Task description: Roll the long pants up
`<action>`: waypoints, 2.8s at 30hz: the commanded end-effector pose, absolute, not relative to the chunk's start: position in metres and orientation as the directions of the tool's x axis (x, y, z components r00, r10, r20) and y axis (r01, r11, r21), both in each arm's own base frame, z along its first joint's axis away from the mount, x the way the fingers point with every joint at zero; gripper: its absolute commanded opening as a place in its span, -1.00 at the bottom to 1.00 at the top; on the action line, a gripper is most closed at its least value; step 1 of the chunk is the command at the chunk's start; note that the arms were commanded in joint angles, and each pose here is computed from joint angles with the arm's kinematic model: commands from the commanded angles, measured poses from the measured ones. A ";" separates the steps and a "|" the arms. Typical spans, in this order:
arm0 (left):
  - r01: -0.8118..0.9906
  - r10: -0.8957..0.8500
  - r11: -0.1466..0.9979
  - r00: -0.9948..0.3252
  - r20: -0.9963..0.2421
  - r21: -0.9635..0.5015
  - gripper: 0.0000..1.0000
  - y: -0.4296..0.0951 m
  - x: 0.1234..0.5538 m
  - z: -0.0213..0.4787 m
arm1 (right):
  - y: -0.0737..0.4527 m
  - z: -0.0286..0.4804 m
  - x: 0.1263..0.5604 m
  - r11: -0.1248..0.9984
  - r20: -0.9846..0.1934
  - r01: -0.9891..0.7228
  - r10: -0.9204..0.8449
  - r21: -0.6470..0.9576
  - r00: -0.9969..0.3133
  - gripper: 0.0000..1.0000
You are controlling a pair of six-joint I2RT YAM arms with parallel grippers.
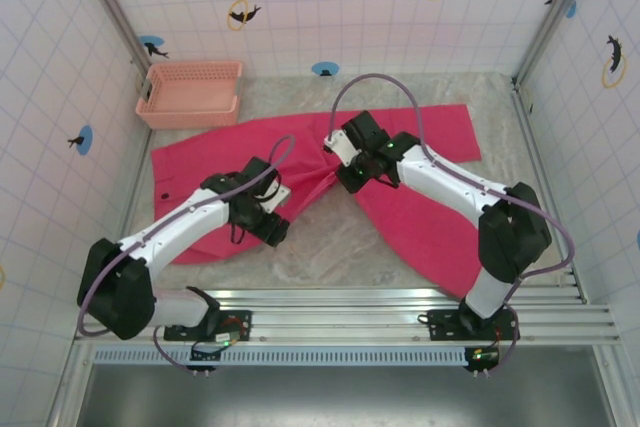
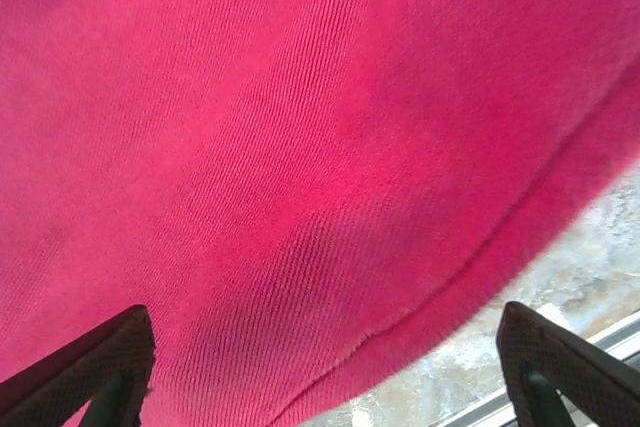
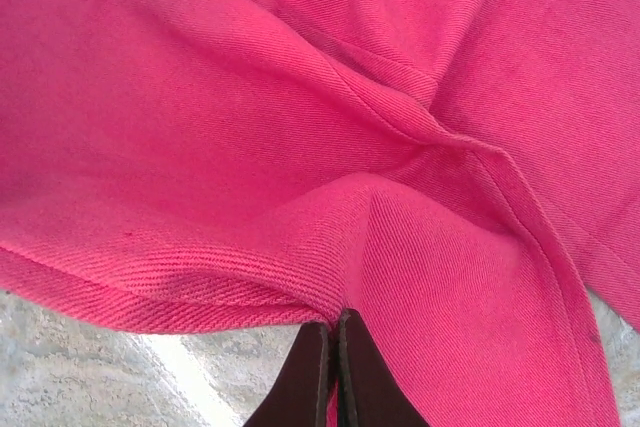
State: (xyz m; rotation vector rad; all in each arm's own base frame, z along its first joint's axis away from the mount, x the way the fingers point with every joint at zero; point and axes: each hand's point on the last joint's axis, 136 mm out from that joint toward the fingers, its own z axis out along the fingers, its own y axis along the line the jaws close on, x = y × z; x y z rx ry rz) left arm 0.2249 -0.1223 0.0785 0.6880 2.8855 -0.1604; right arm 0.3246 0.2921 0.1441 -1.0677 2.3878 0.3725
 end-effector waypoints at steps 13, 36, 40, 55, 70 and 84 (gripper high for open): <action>0.498 0.554 0.808 -0.823 -0.122 0.314 -1.00 -0.073 0.285 0.131 | 0.292 0.166 0.330 0.633 -0.554 -0.767 -0.604 0.103 -0.573 -1.00; 0.434 0.562 0.711 -0.824 -0.075 0.554 -1.00 -0.013 0.500 0.162 | 0.275 0.122 0.471 0.715 -0.436 -0.686 -0.580 0.133 -0.688 -1.00; 0.447 0.562 0.690 -0.826 -0.032 0.569 -1.00 -0.003 0.522 0.144 | 0.285 0.115 0.490 0.717 -0.464 -0.675 -0.545 0.173 -0.698 -1.00; 0.433 0.528 0.743 -0.848 -0.050 0.510 0.64 0.009 0.544 0.079 | 0.252 0.166 0.491 0.788 -0.534 -0.614 -0.538 -0.044 -0.652 0.40; 0.417 0.518 0.795 -0.845 -0.134 0.441 0.69 -0.007 0.541 0.090 | 0.238 0.110 0.272 0.739 -0.367 -0.660 -0.655 -0.131 -0.660 0.55; 0.396 0.509 0.814 -0.838 -0.195 0.424 0.85 -0.012 0.537 0.115 | 0.213 0.013 0.198 0.750 -0.184 -0.641 -0.661 -0.164 -0.727 0.34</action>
